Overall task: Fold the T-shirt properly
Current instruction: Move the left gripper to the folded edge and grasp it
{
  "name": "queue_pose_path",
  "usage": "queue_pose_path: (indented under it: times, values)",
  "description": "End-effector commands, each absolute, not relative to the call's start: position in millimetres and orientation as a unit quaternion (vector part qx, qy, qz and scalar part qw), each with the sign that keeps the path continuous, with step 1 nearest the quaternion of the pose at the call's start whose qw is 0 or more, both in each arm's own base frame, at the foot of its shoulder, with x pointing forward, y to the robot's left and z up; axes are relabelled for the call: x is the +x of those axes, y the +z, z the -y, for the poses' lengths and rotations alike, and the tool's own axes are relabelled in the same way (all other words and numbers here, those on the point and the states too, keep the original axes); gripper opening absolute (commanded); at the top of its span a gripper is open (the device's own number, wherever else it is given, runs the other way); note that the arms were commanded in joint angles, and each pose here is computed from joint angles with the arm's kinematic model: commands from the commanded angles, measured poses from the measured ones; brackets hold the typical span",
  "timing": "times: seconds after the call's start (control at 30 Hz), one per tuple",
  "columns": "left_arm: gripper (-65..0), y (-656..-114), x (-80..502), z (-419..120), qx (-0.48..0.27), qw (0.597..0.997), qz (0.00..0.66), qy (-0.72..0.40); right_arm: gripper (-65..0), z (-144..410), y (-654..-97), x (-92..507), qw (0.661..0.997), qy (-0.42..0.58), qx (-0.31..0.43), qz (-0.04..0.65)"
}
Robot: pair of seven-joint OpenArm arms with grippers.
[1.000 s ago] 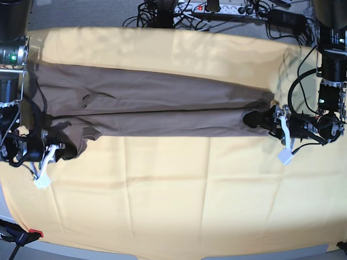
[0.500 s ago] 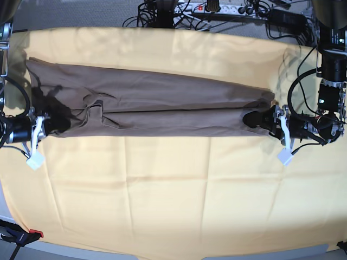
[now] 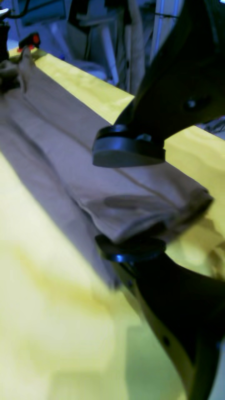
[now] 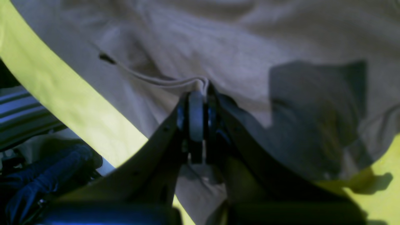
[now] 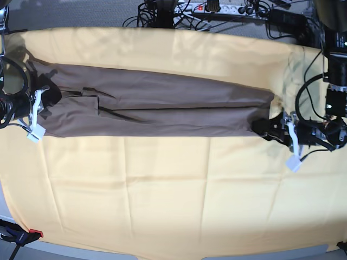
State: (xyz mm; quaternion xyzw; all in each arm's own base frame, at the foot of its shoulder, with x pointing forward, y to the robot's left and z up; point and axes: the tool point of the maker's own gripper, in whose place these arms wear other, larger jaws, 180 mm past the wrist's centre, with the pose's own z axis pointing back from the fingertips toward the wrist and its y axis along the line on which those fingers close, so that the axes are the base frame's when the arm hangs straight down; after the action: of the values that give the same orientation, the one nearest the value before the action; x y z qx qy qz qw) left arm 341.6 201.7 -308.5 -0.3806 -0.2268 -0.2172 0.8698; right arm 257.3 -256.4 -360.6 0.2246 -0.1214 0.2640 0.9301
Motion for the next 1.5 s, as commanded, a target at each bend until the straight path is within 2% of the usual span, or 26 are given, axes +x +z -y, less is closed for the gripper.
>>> queue_pose_path:
  times: [0.0,0.03,0.13,0.17,0.2,0.27,0.4,0.57,0.63,0.73,0.77,1.0,1.23,1.47]
  values:
    - [-29.4,-287,353,-207,-0.377,0.862,0.255,-0.226,-65.0,265,-346,268,0.93,0.267,0.212,0.14]
    - [-29.4,-285,354,-211,-0.372,0.863,0.257,-0.226,-63.1,265,-346,268,0.93,0.267,0.212,0.14]
    - [-29.4,-281,355,-220,-0.361,0.867,0.259,-0.225,-46.1,264,-345,268,0.929,0.266,0.216,0.142]
    - [-29.4,-280,355,-224,-0.358,0.869,0.259,-0.224,-42.4,265,-343,268,0.928,0.266,0.217,0.143]
    - [-29.4,-279,355,-226,-0.355,0.87,0.259,-0.224,-41.4,264,-339,268,0.926,0.264,0.226,0.148]
    - [-29.4,-277,355,-230,-0.35,0.872,0.26,-0.223,-41.4,259,-324,271,0.916,0.259,0.256,0.167]
    - [-29.4,-274,353,-243,-0.336,0.878,0.26,-0.22,-41.4,278,-307,271,0.921,0.274,0.223,0.166]
    - [-29.4,-264,354,-264,-0.316,0.884,0.272,-0.211,-42.9,271,-296,275,0.913,0.296,0.216,0.182]
    - [-29.4,-255,357,-272,-0.311,0.883,0.287,-0.204,-49.5,266,-295,278,0.91,0.295,0.222,0.189]
    - [-29.4,-235,366,-283,-0.309,0.873,0.326,-0.188,-63.5,251,-290,291,0.899,0.291,0.242,0.221]
    - [-29.4,-228,369,-287,-0.309,0.869,0.342,-0.182,-65.0,245,-289,295,0.895,0.287,0.25,0.232]
    - [-29.4,-201,366,-324,-0.304,0.848,0.415,-0.125,-65.0,248,-315,314,0.905,0.25,0.195,0.283]
    - [-29.4,-240,334,-336,-0.31,0.866,0.383,-0.082,-65.0,270,-368,292,0.93,0.25,0.102,0.25]
    - [-29.4,-279,326,-305,-0.356,0.856,0.37,-0.055,-65.0,261,-386,277,0.935,0.239,0.112,0.235]
